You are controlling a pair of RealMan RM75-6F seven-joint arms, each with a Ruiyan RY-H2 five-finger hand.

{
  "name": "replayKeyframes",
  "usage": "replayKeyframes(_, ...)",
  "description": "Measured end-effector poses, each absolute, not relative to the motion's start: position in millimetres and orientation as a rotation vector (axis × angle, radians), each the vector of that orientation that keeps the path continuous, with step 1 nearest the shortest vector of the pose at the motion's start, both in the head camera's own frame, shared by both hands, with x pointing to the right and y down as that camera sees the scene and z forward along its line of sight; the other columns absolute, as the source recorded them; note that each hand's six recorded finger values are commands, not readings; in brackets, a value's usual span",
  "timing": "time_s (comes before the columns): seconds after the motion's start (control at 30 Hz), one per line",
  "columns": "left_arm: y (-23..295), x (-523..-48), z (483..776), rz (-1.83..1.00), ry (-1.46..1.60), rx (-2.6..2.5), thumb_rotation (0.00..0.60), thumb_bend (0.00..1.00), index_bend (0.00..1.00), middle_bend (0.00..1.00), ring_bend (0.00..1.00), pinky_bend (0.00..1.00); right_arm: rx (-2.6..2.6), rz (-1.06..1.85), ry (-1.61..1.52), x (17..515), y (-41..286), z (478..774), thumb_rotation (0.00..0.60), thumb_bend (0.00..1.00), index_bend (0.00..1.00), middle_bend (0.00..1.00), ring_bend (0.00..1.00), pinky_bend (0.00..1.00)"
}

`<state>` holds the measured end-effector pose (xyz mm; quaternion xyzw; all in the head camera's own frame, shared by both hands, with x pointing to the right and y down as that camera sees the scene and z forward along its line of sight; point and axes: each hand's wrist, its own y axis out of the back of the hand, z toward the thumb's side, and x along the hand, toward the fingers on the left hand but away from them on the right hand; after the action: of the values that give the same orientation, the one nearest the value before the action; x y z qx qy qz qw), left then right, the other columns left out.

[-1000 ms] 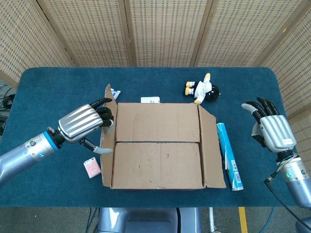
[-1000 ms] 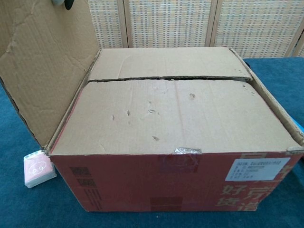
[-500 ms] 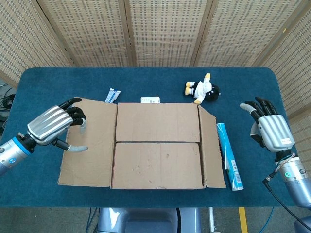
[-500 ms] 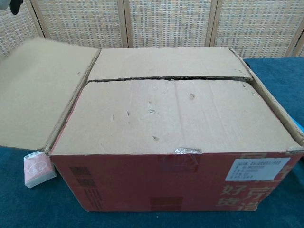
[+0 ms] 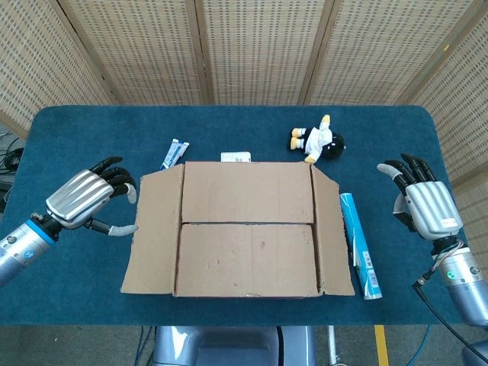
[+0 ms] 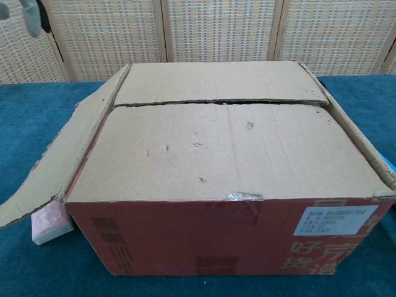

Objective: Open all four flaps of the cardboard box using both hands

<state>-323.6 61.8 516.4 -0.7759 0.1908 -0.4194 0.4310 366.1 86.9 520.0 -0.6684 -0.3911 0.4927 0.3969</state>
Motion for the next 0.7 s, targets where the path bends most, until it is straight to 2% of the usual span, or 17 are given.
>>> replayKeyframes(0.13,62,-308,528,-1.049,0.509,-1.921,0.199,0.19,0.19,0.04,0.0,0.0,-1.692,1.244,-1.006,369,89,519,0.6,1.0,0.17,0.16,0.0,0.06)
replayKeyframes(0.27,61,-293,535,-1.043,0.509,-1.923,0.241,0.19,0.1,0.0,0.0,0.0,-1.701,1.249,-1.015,369,91,520,0.6,1.0,0.17,0.16,0.0,0.06)
replayKeyframes(0.33,61,-284,538,-1.036,0.5,-1.92,0.304,0.19,0.05,0.0,0.0,0.0,-1.702,1.25,-1.019,369,91,520,0.6,1.0,0.17,0.16,0.0,0.06)
replayKeyframes(0.43,62,-269,543,-1.018,0.482,-1.914,0.41,0.19,0.02,0.0,0.0,0.0,-1.701,1.251,-1.026,370,91,520,0.6,1.0,0.17,0.16,0.0,0.06)
replayKeyframes(0.5,62,-260,547,-1.008,0.475,-1.913,0.453,0.19,0.02,0.0,0.0,0.0,-1.699,1.254,-1.031,371,91,519,0.6,1.0,0.17,0.16,0.0,0.06)
replayKeyframes(0.6,62,-246,552,-0.997,0.474,-1.914,0.482,0.19,0.02,0.0,0.0,0.0,-1.698,1.255,-1.036,372,91,519,0.6,1.0,0.17,0.16,0.0,0.06)
replayKeyframes(0.7,63,-237,557,-0.991,0.473,-1.917,0.484,0.19,0.02,0.0,0.0,0.0,-1.7,1.258,-1.04,373,91,520,0.6,1.0,0.17,0.16,0.0,0.06)
